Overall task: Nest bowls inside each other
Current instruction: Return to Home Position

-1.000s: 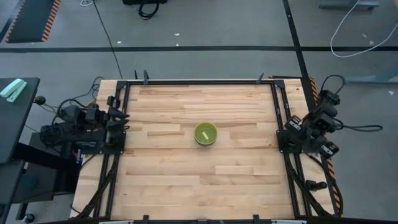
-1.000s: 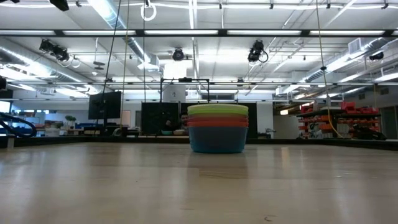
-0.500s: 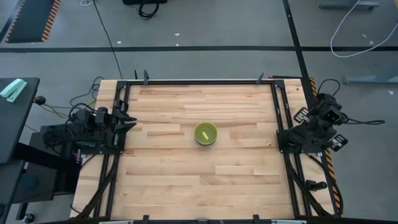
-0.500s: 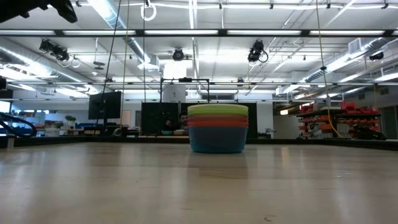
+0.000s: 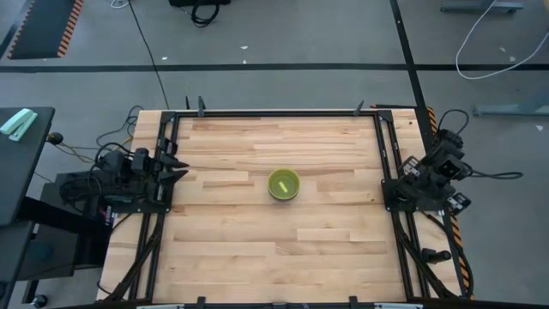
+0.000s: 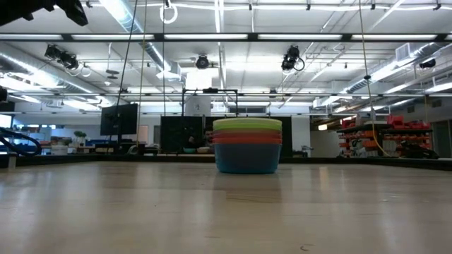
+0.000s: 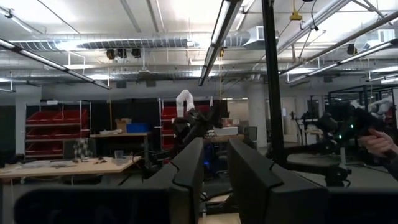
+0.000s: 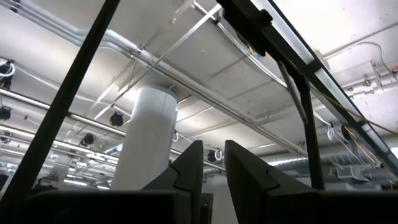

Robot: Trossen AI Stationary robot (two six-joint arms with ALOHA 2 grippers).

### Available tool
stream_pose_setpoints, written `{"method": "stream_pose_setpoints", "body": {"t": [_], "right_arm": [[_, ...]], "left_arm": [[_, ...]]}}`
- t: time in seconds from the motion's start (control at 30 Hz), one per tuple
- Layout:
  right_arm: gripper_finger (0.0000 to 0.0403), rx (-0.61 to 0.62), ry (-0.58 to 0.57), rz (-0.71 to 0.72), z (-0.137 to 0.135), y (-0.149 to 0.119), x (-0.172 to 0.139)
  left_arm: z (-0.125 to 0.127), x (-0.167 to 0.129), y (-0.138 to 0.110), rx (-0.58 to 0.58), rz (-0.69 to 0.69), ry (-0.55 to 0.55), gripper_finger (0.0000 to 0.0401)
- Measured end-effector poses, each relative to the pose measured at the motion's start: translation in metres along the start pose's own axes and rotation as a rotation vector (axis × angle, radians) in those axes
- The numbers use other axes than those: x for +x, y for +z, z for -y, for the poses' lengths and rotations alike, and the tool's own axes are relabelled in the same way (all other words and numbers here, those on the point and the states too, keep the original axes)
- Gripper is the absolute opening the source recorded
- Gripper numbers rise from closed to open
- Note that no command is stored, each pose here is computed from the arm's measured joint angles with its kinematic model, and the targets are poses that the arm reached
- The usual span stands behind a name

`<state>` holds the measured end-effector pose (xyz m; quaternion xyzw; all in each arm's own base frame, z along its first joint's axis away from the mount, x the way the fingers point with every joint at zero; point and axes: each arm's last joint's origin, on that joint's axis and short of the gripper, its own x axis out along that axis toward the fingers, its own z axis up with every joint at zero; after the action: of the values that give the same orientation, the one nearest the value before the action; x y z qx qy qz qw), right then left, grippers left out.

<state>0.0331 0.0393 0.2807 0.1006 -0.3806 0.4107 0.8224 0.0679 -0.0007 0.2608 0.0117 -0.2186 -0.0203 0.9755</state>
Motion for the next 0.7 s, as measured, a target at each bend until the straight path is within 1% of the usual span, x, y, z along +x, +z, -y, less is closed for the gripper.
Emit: {"method": "stream_pose_setpoints", "body": {"t": [0.07, 0.17, 0.27, 0.37, 0.5, 0.7], "right_arm": [[0.0075, 0.012, -0.001, 0.021, -0.001, -0.011, -0.005], [0.0075, 0.033, -0.001, 0.079, -0.004, -0.024, -0.015], [0.0075, 0.068, 0.001, 0.111, -0.005, -0.032, -0.022], [0.0075, 0.114, -0.005, 0.094, -0.005, -0.034, -0.021], [0.0075, 0.133, -0.008, 0.104, -0.004, -0.031, -0.020], [0.0075, 0.187, -0.007, 0.074, -0.004, -0.034, -0.020]], "left_arm": [[0.000, 0.000, -0.003, -0.007, 0.007, -0.001, 0.0078], [0.000, 0.000, -0.018, -0.024, 0.000, -0.001, 0.0082], [0.000, -0.001, -0.029, -0.032, 0.043, -0.002, 0.0086], [0.001, -0.002, -0.040, -0.055, 0.043, -0.002, 0.0088], [0.001, -0.003, -0.047, -0.079, 0.031, -0.002, 0.0088], [0.001, -0.005, -0.056, -0.103, 0.014, -0.001, 0.0081]]}}
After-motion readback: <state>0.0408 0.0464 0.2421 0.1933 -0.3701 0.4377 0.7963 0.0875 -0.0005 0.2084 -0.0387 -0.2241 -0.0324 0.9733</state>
